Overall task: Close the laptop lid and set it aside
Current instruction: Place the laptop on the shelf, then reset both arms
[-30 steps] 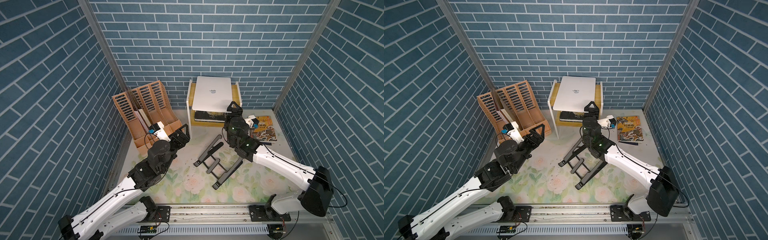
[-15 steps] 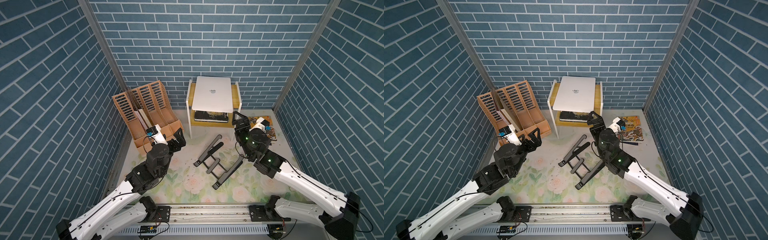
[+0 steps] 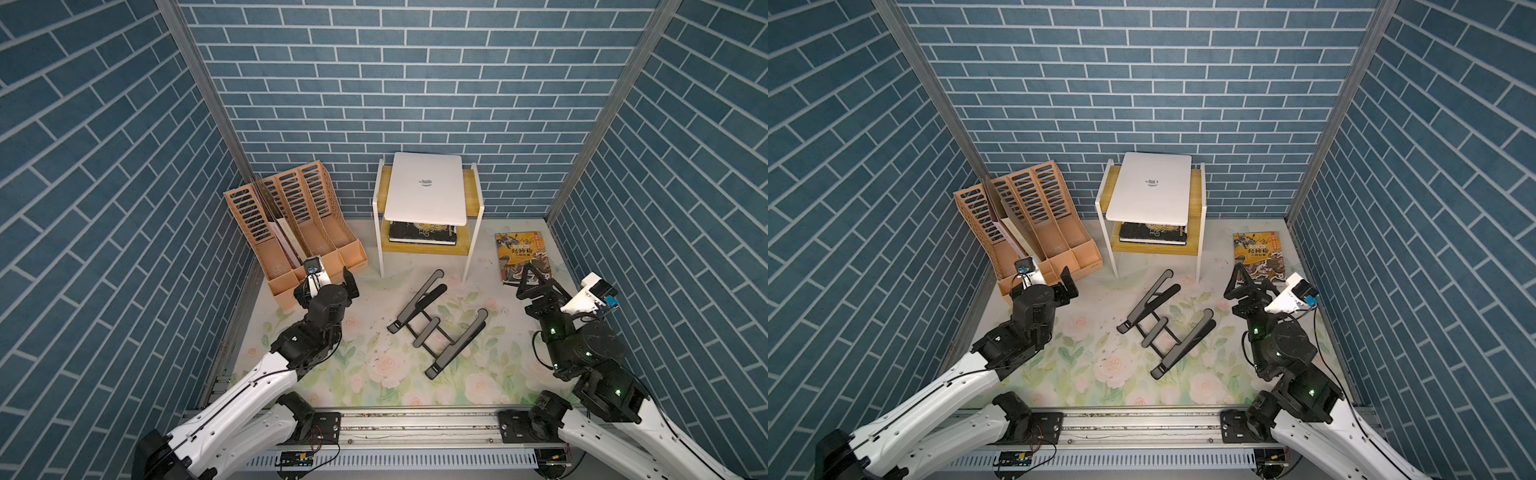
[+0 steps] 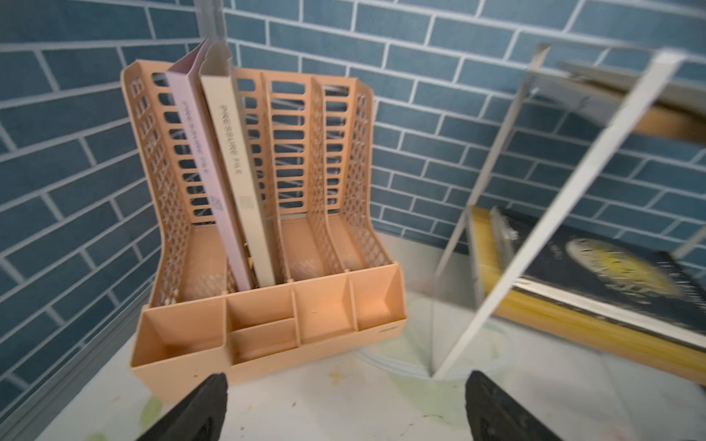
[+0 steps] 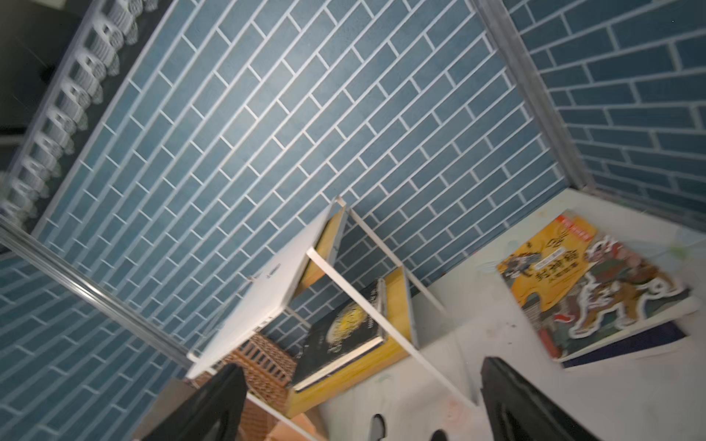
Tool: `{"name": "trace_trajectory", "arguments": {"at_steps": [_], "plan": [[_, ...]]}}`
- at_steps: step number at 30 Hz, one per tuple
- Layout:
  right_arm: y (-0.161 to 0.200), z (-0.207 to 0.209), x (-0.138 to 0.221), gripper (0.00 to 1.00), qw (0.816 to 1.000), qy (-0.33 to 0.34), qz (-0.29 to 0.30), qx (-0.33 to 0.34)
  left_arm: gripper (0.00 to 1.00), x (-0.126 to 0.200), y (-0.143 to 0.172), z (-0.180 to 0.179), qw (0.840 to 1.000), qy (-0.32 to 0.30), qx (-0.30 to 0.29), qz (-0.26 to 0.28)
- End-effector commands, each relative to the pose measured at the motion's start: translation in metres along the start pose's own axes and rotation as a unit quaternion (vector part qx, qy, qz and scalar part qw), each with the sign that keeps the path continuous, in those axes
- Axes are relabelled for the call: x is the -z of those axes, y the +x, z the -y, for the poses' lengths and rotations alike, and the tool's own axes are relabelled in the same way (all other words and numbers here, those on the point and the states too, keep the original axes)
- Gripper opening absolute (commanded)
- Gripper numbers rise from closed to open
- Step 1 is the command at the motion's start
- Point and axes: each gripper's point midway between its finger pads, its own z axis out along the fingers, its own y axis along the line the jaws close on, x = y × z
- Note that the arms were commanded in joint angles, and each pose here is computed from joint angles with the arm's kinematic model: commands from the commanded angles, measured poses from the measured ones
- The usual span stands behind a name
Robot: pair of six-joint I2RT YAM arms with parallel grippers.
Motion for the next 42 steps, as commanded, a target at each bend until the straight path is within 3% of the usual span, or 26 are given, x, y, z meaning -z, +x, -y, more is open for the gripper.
{"name": "trace_trajectory", "arguments": {"at_steps": [1,4,7,14,22,26,30,34,42], "plan": [[-0.003,0.025,-0.008,1.00,0.973,0.089,0.037,0.210,1.00,-0.027,0.012,-0.031,0.998,-0.059,0.016,-0.009],[0.005,0.036,-0.018,1.00,0.955,0.116,0.056,0.268,1.00,-0.042,0.025,-0.045,0.997,-0.071,0.024,-0.018],[0.019,0.063,-0.036,1.00,0.946,0.143,0.058,0.286,1.00,-0.052,0.030,-0.058,0.996,-0.081,0.034,-0.018],[0.061,0.136,-0.071,0.99,0.937,0.204,0.028,0.282,1.00,-0.053,0.041,-0.095,0.992,-0.116,0.039,0.011],[0.091,0.189,-0.084,0.99,0.942,0.209,-0.004,0.262,1.00,-0.049,0.051,-0.117,0.990,-0.130,0.033,0.049],[0.105,0.203,-0.087,0.99,0.937,0.211,-0.026,0.276,1.00,-0.051,0.059,-0.124,0.987,-0.146,0.011,0.062],[0.106,0.215,-0.082,0.99,0.941,0.214,-0.004,0.261,1.00,-0.049,0.075,-0.125,0.988,-0.126,0.010,0.083],[0.105,0.220,-0.086,0.99,0.945,0.209,0.002,0.253,1.00,-0.053,0.071,-0.116,0.990,-0.102,0.005,0.094],[0.113,0.206,-0.108,0.99,0.940,0.153,-0.023,0.304,1.00,-0.069,0.057,-0.098,0.990,-0.073,-0.032,0.117]]}}
